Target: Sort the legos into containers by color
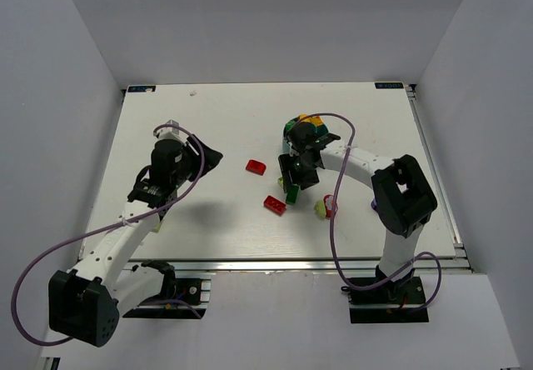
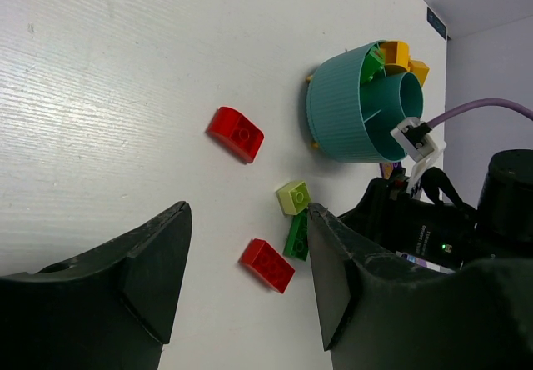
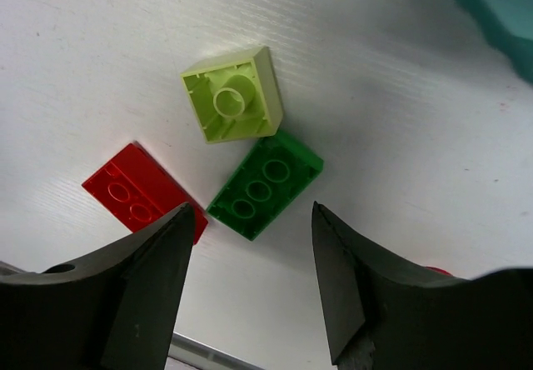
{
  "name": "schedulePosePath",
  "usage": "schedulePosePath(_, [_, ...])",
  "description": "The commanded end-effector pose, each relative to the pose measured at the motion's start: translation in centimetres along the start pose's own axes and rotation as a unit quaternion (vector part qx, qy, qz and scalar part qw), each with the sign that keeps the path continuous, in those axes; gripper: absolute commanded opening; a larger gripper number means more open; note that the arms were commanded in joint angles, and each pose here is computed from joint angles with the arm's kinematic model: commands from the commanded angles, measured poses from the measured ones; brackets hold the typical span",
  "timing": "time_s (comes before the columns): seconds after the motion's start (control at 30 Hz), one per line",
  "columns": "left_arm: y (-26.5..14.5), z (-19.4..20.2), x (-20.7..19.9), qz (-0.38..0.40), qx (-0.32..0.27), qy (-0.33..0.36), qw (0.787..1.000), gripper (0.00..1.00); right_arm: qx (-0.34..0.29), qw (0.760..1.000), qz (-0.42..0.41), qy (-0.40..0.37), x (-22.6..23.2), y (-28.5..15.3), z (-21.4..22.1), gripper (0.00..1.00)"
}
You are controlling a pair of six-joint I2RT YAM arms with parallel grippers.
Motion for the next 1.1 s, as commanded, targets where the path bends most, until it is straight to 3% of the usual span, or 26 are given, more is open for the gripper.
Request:
schedulePosePath(0.0, [-0.7, 0.1, 0.6, -0.007, -0.008, 0.004, 1.0, 0.67, -0.01, 0.999, -0.014, 0.029, 1.2, -0.3, -0.9, 0.64])
schedulePosePath(0.7, [-1.8, 0.1, 1.2, -0.017, -0.028, 0.014, 0.999, 0.68, -0.009, 0.996, 0.071, 0.058, 1.0, 3.1, -1.1, 0.6])
schedulePosePath(0.9, [-1.7, -0.3, 0.9, -0.015, -0.031, 0.022, 0.999, 0.68, -0.011, 0.996, 0.077, 0.046, 0.7, 2.9, -0.3, 0.44])
schedulePosePath(1.07, [-1.5, -0.6, 0.5, -0.01, -0.036, 0.026, 0.999, 0.68, -0.031, 0.997, 0.069, 0.026, 0.7, 1.5, -0.2, 0.24])
Point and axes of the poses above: each gripper's point midway between its finger pads, its own y axis out along the fingers, its own x axis along the line the jaws close on, z = x × y, the point moved 8 cm from there along -y, back along the fingers, and after that the axes turned 4 degrees about -y, right-handed, at the moved point
